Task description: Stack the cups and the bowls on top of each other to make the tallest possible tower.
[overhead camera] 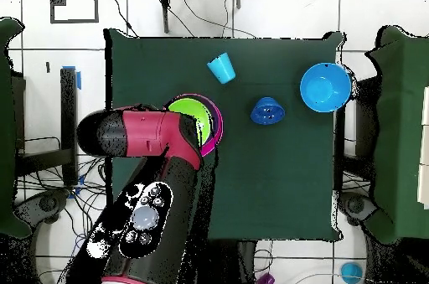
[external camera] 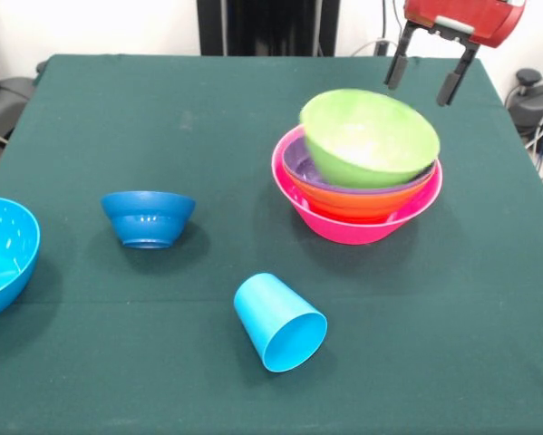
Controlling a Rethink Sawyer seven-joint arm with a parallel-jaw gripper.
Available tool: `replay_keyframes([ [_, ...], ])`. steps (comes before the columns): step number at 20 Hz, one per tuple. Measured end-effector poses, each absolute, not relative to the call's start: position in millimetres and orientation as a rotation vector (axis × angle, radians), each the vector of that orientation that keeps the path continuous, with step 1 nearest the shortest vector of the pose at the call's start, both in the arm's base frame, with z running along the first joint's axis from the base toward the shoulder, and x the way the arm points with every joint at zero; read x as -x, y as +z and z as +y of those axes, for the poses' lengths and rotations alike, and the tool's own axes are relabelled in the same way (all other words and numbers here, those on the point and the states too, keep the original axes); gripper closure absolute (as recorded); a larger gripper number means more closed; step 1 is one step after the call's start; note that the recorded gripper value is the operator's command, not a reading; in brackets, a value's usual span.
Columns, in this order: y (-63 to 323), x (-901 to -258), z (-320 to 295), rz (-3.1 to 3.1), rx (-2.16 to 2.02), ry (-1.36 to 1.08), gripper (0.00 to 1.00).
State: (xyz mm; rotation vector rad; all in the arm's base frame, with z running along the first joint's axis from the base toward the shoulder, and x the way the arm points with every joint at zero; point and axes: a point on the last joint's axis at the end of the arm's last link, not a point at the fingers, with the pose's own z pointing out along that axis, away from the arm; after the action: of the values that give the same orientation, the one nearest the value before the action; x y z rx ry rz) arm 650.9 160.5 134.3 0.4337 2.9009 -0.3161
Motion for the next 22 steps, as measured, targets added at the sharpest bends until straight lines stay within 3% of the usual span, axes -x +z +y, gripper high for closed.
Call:
replay_keyframes([
  [22, 139.7, -651.8, 159.5, 2.894, -0.439, -0.309, 0.00],
])
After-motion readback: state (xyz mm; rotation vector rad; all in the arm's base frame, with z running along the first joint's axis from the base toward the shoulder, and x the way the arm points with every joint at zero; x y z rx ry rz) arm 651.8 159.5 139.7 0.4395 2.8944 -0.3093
